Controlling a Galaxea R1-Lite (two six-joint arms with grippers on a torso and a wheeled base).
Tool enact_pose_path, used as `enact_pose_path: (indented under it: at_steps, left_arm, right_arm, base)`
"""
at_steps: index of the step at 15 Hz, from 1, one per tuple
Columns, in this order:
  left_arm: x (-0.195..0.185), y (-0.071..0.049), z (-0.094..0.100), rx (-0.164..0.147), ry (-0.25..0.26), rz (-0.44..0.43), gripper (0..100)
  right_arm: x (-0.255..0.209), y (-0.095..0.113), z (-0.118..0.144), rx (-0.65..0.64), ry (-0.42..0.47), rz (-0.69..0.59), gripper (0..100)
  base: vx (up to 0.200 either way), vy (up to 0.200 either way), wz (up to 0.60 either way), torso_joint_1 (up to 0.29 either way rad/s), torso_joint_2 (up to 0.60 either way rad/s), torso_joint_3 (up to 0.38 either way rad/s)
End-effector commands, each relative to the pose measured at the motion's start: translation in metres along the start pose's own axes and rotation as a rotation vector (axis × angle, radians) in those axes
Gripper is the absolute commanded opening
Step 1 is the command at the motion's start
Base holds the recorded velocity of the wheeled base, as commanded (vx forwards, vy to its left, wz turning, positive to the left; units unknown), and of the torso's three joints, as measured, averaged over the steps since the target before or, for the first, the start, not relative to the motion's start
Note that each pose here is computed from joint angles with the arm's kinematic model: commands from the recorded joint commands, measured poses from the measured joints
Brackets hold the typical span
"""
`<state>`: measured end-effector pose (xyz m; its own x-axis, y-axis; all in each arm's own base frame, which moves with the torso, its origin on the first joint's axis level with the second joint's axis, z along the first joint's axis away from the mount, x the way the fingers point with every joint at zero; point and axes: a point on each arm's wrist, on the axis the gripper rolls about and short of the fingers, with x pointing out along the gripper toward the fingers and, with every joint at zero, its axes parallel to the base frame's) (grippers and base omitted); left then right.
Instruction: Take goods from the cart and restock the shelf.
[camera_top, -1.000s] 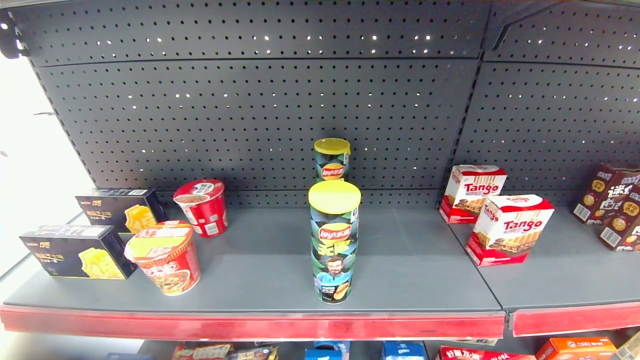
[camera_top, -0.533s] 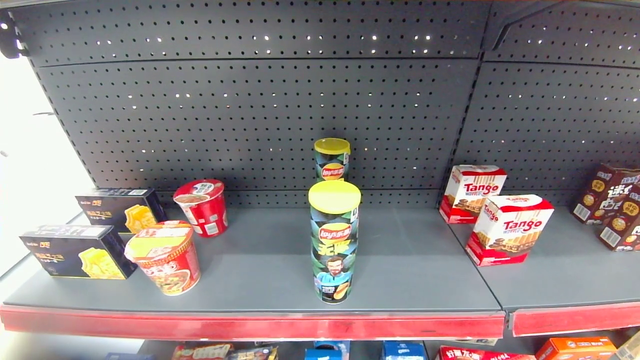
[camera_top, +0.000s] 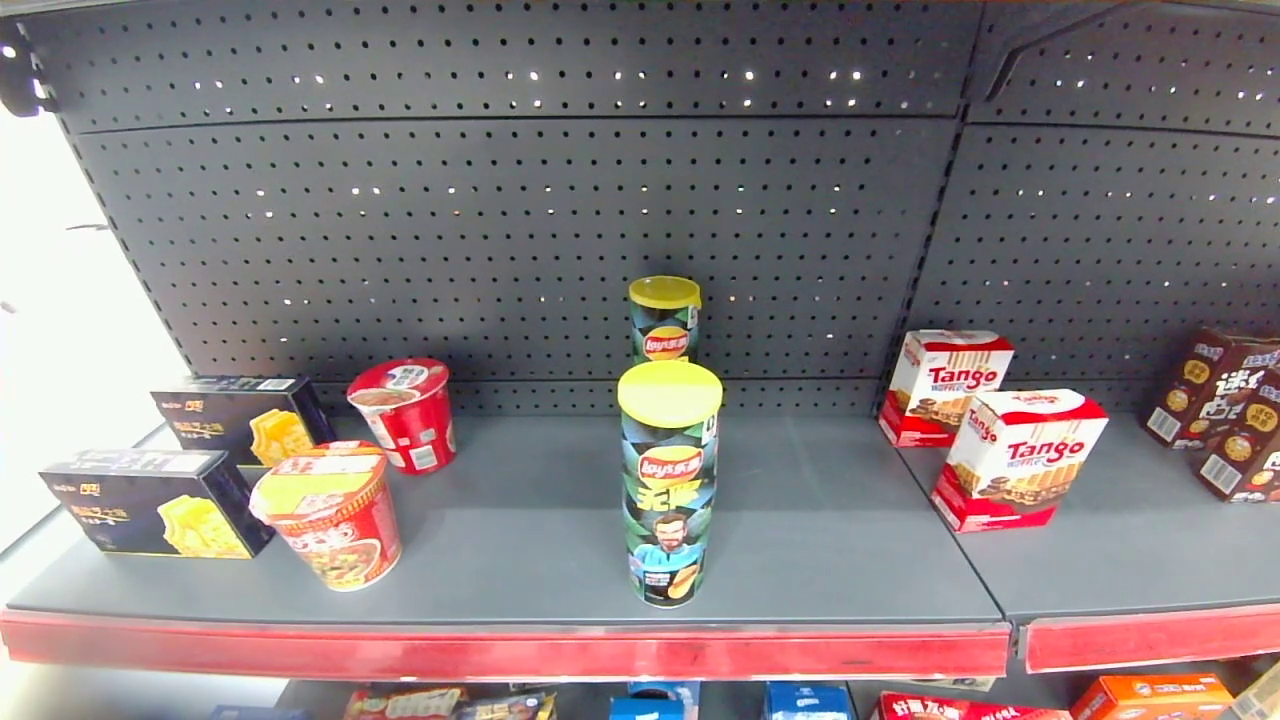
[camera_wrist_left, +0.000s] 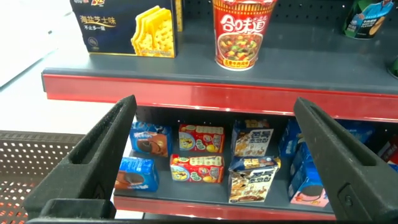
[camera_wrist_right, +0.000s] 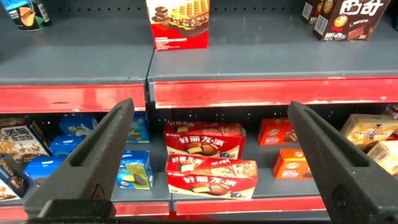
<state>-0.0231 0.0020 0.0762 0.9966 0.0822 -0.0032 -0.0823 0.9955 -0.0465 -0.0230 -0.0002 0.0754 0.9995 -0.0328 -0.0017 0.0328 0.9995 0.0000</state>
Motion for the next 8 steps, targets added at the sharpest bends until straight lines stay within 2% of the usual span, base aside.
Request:
enact_pose_path:
  at_steps: [1, 8]
  left_arm:
    - [0.0001, 0.0, 0.0, -0.001, 0.001, 0.001, 100]
    - [0.0001, 0.0, 0.0, -0.001, 0.001, 0.001, 100]
  right_arm:
    - [0.0001, 0.0, 0.0, 0.0, 0.001, -0.001, 100]
    - [0.0001, 0.0002, 0.0, 0.0, 0.001, 0.005, 100]
  base:
    - [0.0, 0.0, 0.0, 0.0, 0.0, 0.0]
    - [0.0, 0.0, 0.0, 0.0, 0.0, 0.0]
